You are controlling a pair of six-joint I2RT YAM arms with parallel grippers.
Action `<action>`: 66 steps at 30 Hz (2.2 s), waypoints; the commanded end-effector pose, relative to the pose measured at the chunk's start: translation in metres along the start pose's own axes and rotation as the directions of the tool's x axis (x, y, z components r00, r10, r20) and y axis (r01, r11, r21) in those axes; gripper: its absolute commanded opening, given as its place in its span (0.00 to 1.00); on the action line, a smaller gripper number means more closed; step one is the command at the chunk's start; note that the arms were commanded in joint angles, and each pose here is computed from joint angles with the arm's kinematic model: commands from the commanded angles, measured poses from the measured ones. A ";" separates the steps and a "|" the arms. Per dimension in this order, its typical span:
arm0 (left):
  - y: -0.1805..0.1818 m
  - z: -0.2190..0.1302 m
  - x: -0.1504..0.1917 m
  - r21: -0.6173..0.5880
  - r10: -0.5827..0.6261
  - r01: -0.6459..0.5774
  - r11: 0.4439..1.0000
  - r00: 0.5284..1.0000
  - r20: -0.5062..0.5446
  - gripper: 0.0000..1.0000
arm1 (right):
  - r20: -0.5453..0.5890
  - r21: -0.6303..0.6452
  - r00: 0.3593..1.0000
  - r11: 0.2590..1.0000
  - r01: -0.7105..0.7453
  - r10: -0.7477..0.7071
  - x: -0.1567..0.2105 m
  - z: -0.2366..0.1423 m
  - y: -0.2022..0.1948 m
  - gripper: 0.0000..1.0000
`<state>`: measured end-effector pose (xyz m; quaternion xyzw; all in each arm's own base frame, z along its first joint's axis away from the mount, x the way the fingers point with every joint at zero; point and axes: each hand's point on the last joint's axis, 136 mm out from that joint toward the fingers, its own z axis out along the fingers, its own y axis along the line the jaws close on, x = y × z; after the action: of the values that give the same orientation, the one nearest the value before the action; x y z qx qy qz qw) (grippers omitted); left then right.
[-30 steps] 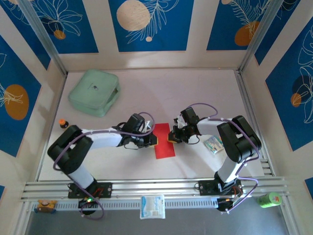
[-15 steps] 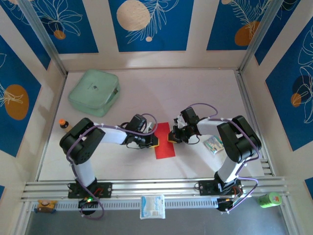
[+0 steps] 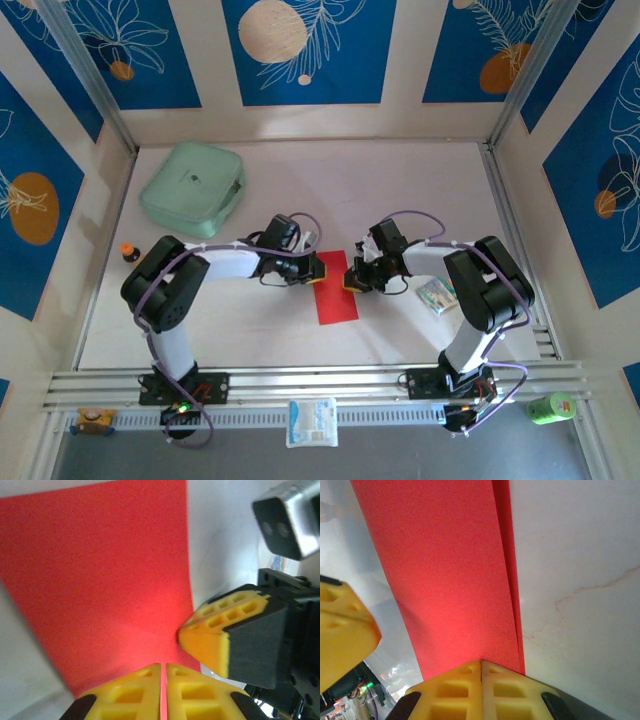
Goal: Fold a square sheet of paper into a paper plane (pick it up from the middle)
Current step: First fold the square sheet of paper in half at the center of the table.
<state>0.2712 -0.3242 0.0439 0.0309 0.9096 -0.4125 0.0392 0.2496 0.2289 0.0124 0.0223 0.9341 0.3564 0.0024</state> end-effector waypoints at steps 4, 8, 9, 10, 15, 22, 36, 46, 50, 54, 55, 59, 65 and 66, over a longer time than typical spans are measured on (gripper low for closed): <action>0.036 0.011 0.008 -0.069 -0.040 0.038 0.997 0.999 -0.034 0.12 | -0.069 0.158 0.991 0.982 -0.107 0.119 0.029 0.006 -0.044 0.00; 0.047 0.016 0.013 -0.090 -0.057 0.053 0.994 0.997 -0.043 0.12 | -0.068 0.156 0.991 0.982 -0.105 0.117 0.030 0.005 -0.044 0.00; 0.047 0.015 0.012 -0.090 -0.056 0.052 0.995 0.998 -0.043 0.12 | -0.067 0.156 0.991 0.982 -0.104 0.116 0.030 0.005 -0.044 0.00; 0.046 0.015 0.012 -0.087 -0.056 0.052 0.995 0.998 -0.042 0.12 | -0.067 0.156 0.991 0.982 -0.104 0.115 0.030 0.005 -0.044 0.00; 0.019 0.001 -0.004 -0.042 -0.016 0.015 0.999 1.000 -0.010 0.14 | -0.068 0.154 0.991 0.983 -0.102 0.114 0.030 0.005 -0.044 0.00; 0.009 -0.006 -0.030 -0.025 0.019 -0.018 1.000 1.000 0.023 0.15 | -0.070 0.149 0.991 0.984 -0.102 0.113 0.030 0.005 -0.043 0.00; 0.052 -0.004 -0.065 -0.095 -0.069 0.080 0.992 0.991 0.115 0.12 | -0.070 0.146 0.991 0.984 -0.101 0.112 0.032 0.004 -0.042 0.00; 0.055 -0.016 -0.094 -0.173 -0.138 0.180 0.968 0.964 0.228 0.08 | -0.079 0.111 0.993 0.990 -0.081 0.090 0.032 0.004 -0.035 0.00; 0.049 -0.020 -0.099 -0.199 -0.153 0.199 0.960 0.963 0.223 0.08 | -0.079 0.086 0.995 0.995 -0.059 0.065 0.032 0.004 -0.029 0.00; 0.036 -0.029 -0.099 -0.204 -0.129 0.176 0.963 0.966 0.222 0.08 | -0.073 0.087 0.995 0.995 -0.058 0.065 0.030 0.003 -0.027 0.00; 0.029 -0.033 -0.098 -0.198 -0.112 0.159 0.967 0.967 0.229 0.08 | -0.072 0.080 0.995 0.995 -0.057 0.063 0.029 0.002 -0.025 0.00; -0.004 -0.034 -0.087 -0.124 -0.034 0.059 0.991 0.980 0.195 0.10 | -0.049 0.046 0.998 0.998 -0.038 0.040 0.024 -0.006 -0.011 0.02; -0.014 -0.011 -0.050 -0.077 0.028 -0.021 0.997 0.997 0.079 0.10 | 0.046 -0.039 0.999 0.999 -0.008 0.010 0.015 -0.037 0.022 0.21; -0.009 -0.007 -0.047 -0.082 0.020 -0.014 0.997 0.997 0.070 0.10 | 0.060 -0.048 0.998 0.999 -0.007 0.010 0.015 -0.042 0.025 0.25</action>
<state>0.3377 -0.3228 0.0727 -0.0007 0.9227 -0.3706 0.1060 0.2385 0.2227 0.0451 0.0282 0.9292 0.3677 0.0234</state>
